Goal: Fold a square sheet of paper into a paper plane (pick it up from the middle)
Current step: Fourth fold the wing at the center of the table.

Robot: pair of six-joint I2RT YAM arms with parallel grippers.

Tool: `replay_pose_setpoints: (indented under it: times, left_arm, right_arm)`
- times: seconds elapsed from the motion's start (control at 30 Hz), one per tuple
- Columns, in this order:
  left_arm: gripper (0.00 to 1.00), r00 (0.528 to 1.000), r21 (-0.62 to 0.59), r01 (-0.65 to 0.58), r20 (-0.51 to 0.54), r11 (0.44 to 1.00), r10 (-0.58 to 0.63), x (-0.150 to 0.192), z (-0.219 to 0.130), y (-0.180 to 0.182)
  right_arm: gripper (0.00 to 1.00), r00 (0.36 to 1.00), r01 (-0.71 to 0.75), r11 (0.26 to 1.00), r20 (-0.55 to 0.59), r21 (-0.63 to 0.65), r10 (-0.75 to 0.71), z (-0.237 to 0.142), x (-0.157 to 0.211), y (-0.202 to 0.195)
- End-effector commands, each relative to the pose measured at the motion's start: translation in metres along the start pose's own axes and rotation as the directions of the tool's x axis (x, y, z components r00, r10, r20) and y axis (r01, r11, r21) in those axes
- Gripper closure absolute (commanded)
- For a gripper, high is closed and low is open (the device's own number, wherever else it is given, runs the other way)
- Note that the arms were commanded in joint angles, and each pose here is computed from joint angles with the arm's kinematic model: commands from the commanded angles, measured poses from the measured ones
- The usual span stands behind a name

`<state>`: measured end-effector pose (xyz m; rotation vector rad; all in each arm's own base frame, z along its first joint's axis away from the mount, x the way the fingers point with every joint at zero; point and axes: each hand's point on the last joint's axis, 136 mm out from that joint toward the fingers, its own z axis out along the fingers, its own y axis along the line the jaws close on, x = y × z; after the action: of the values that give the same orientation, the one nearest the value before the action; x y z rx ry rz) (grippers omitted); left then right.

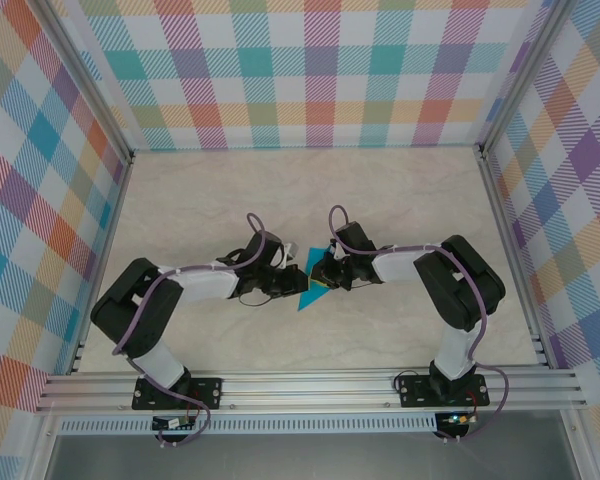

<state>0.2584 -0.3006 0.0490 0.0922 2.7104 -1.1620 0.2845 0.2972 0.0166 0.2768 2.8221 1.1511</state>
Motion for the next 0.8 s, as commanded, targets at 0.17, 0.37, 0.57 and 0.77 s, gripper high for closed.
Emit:
replay_pose_setpoints:
  times: [0.17, 0.37, 0.57, 0.77]
  left_arm:
    - [0.93, 0.999, -0.138, 0.031, -0.01, 0.99, -0.032, 0.003, 0.024, 0.038]
    - [0.97, 0.996, -0.21, 0.057, -0.048, 0.976, -0.069, 0.024, 0.028, 0.068]
    - [0.98, 0.996, -0.229, 0.056, -0.058, 0.972, -0.071, 0.031, 0.026, 0.076]
    - [0.99, 0.996, -0.228, 0.044, -0.071, 0.973, -0.061, 0.031, 0.028, 0.075]
  right_arm:
    - [0.87, 0.998, -0.052, 0.995, -0.023, 0.087, 0.054, 0.003, 0.01, -0.028]
    - [0.87, 1.0, -0.019, 1.0, -0.014, 0.017, 0.019, -0.003, 0.004, -0.004]
    - [0.88, 0.999, 0.042, 0.996, -0.002, -0.078, -0.043, -0.014, -0.003, 0.03]
    - [0.89, 0.998, 0.057, 0.992, -0.003, -0.109, -0.058, -0.015, -0.007, 0.043]
